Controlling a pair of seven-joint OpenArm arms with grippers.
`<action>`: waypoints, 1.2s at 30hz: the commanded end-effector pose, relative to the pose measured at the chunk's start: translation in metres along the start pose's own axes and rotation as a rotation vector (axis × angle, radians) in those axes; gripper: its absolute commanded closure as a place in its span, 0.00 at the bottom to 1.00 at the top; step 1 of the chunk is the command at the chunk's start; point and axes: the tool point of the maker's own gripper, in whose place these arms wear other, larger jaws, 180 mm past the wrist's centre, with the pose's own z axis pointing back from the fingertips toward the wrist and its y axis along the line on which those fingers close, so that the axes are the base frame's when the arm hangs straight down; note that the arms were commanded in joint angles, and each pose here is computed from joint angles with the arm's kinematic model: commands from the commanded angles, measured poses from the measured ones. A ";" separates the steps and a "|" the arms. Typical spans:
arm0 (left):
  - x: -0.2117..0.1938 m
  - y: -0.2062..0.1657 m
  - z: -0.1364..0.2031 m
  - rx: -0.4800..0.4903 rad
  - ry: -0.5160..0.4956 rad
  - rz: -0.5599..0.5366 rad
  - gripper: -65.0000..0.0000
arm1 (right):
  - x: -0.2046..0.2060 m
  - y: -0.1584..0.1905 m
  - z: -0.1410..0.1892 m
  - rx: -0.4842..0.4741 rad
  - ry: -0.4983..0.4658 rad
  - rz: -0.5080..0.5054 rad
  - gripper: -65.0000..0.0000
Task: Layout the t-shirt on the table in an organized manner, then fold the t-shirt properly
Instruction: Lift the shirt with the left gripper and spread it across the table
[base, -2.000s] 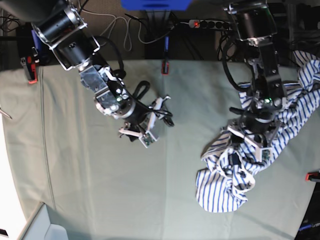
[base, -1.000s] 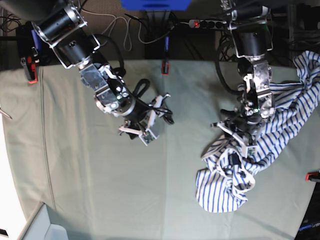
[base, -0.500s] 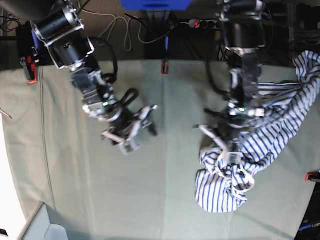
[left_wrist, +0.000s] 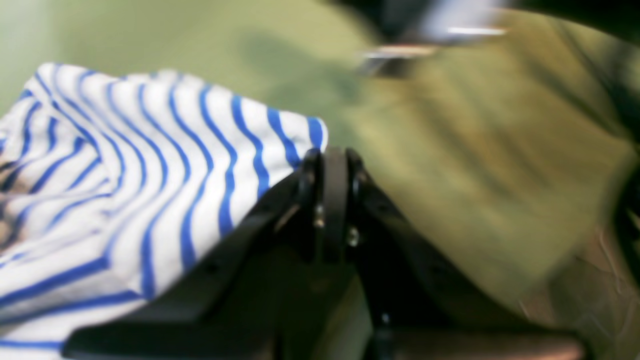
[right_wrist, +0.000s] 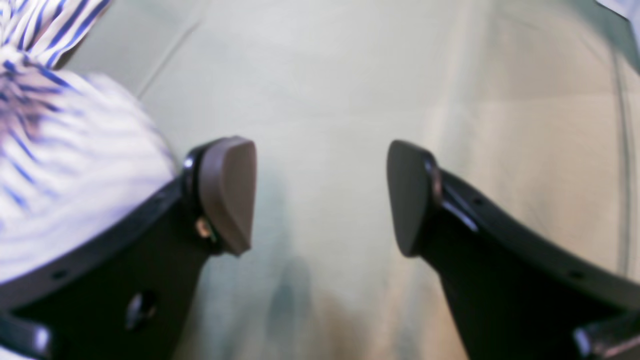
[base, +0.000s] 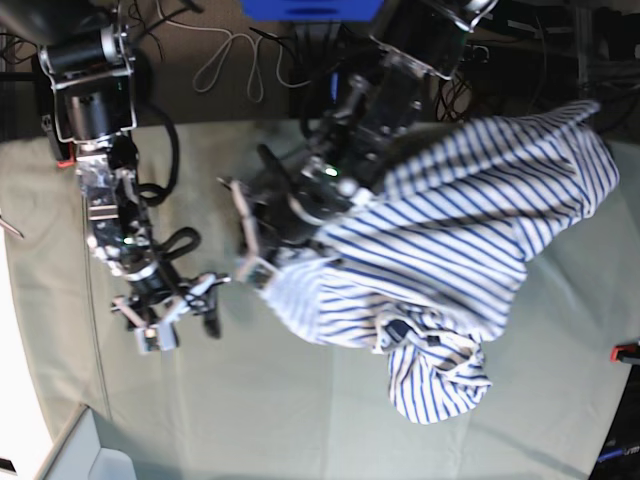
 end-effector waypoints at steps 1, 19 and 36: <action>0.034 -0.012 -0.002 -0.035 -0.089 -0.022 1.00 | 0.025 -0.019 0.003 -0.033 -0.071 0.007 0.36; 0.020 -0.055 0.011 -0.141 -0.077 -0.190 0.62 | 0.018 -0.045 0.016 -0.091 -0.066 -0.004 0.36; -0.068 0.162 0.162 0.507 -0.033 0.169 0.61 | 0.009 0.045 0.001 0.137 -0.013 0.125 0.36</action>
